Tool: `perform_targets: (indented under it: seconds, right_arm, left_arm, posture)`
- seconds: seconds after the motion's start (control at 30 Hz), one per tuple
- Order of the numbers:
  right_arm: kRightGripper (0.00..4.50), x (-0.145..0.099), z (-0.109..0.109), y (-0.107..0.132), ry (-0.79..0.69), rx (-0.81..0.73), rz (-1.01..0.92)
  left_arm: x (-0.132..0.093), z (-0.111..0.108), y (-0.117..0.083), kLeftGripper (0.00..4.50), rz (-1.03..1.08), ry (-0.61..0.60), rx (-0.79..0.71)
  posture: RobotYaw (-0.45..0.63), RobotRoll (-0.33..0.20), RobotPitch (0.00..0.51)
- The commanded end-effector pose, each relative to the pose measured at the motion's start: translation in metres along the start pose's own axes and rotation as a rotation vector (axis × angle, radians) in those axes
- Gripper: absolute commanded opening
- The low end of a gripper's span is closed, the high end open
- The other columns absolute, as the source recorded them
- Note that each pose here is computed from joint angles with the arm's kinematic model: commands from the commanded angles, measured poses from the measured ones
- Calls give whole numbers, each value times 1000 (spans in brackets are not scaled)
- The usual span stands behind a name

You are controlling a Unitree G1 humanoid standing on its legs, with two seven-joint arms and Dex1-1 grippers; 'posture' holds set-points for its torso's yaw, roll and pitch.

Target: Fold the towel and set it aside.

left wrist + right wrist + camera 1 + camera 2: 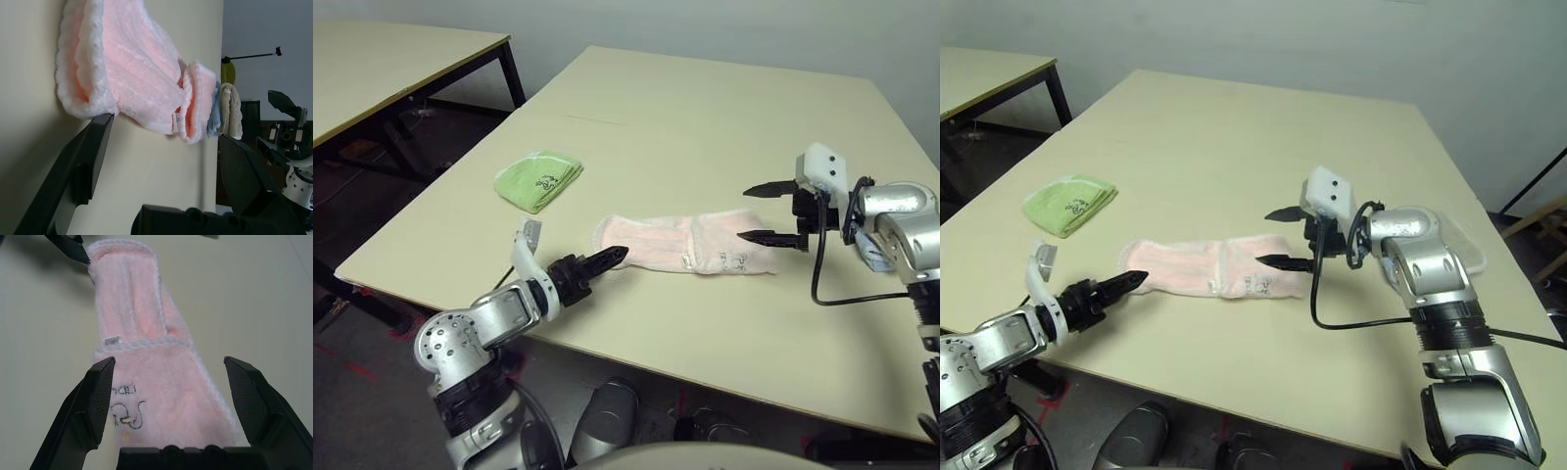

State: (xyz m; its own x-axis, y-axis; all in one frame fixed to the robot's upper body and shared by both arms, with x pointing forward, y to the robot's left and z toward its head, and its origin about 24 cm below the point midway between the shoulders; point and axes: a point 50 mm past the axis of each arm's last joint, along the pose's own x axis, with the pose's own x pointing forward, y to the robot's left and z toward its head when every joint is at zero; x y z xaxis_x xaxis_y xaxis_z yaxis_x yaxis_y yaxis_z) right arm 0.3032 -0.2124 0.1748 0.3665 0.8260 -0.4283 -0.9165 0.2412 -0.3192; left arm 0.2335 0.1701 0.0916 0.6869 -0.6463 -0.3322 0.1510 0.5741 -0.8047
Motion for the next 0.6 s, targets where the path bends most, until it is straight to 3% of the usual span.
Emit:
perform_targets:
  seconds: [0.03, 0.6]
  right_arm:
    - [4465, -4, 3, 0, -11, -13, -11]
    - [4465, -1, 9, -2, -47, -13, 22]
  left_arm:
    - [5, -2, 6, 4500, 41, 44, -29]
    - [32, 27, 44, 4500, 295, -172, -145]
  posture:
    - [236, 0, 71]
    - [246, 0, 60]
